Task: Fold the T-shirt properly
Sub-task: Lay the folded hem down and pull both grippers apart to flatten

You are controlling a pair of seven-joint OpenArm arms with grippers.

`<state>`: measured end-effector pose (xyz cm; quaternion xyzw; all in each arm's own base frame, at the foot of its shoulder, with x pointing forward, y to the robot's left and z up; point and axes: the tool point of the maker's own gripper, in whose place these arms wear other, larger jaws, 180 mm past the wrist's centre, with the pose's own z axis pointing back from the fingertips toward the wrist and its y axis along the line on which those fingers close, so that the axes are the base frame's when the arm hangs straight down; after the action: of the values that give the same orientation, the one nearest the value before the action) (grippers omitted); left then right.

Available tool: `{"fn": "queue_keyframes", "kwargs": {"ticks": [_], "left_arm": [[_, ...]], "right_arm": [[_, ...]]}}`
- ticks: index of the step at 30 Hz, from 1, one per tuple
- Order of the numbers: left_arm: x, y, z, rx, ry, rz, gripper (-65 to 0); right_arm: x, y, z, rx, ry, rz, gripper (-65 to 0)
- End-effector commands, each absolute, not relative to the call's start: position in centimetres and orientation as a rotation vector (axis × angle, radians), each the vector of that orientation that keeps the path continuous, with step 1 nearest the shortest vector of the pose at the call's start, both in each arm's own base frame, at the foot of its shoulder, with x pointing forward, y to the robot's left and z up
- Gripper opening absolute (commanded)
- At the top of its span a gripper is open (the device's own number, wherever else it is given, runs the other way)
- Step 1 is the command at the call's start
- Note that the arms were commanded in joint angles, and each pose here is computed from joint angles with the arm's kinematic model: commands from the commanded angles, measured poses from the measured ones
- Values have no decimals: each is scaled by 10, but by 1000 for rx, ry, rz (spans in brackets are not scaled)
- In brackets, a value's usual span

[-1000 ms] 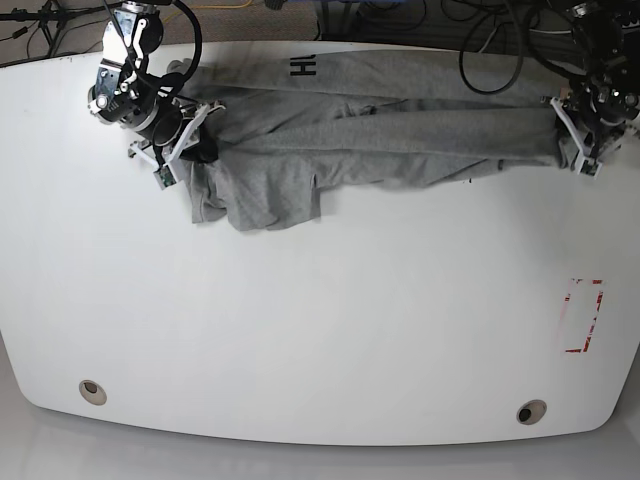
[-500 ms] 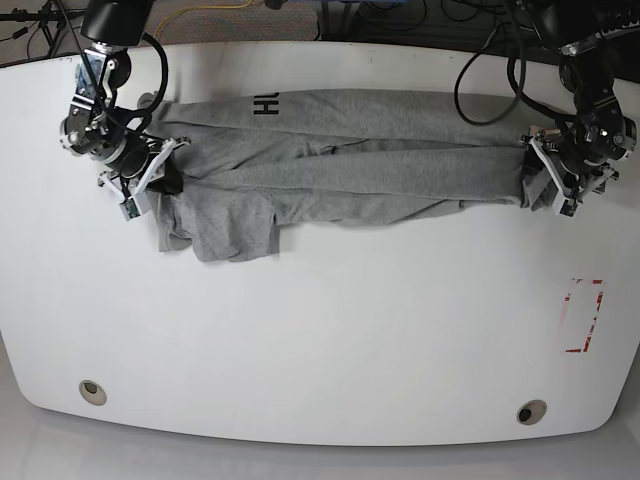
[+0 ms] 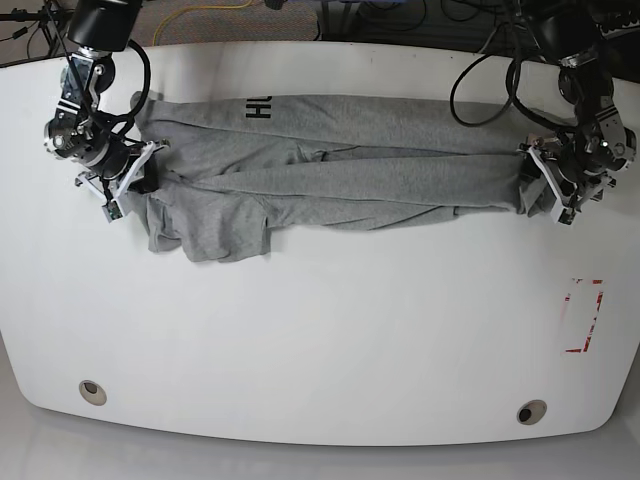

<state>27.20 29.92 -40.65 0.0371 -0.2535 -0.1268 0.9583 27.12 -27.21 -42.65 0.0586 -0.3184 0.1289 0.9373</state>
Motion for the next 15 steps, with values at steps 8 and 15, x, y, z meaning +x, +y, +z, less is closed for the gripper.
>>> {"fn": "queue_keyframes", "kwargs": {"ticks": [8, 15], "left_arm": [[301, 316, -344, 209, -614, -242, -210], [312, 319, -315, 264, -650, -244, -210]], "right_arm": [[281, -282, -387, -9, -665, 330, -596], [295, -263, -353, -49, -743, 378, -575]]}}
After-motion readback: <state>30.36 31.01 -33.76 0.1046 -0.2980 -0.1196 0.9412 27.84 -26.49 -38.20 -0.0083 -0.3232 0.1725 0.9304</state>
